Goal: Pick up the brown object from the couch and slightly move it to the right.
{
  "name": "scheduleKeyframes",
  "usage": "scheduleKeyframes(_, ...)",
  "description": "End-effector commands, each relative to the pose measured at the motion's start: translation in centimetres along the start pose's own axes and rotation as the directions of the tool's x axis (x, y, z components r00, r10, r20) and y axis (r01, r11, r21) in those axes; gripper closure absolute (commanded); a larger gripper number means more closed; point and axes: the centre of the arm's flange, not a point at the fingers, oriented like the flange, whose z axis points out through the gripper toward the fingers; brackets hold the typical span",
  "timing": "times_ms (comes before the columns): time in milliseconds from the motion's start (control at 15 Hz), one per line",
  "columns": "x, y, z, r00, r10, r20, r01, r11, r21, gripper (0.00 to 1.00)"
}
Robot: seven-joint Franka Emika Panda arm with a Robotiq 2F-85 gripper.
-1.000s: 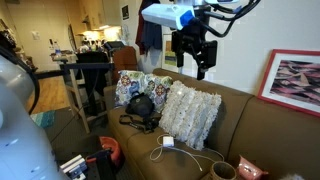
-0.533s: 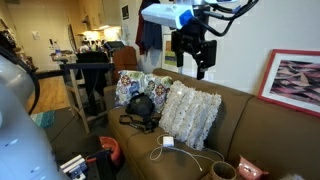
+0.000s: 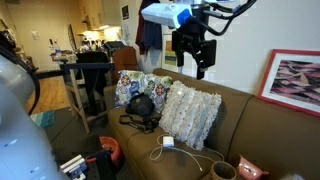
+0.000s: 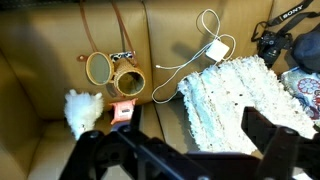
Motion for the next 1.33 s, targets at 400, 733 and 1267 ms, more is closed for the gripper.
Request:
scheduleKeyframes(400, -0.8, 0.1, -0.3, 0.993, 0.077, 0.084, -0.073, 0.996, -0.054, 0.00)
scheduleKeyframes(733, -1.9, 0.2, -0.6, 0.961, 0.154, 0.230, -0.122, 0.981, -0.148, 0.00)
scheduleKeyframes(1267, -2.7, -0.1, -1.3, 0.920, 0.209, 0.330, -0.144, 0.967, -0.210, 0.00)
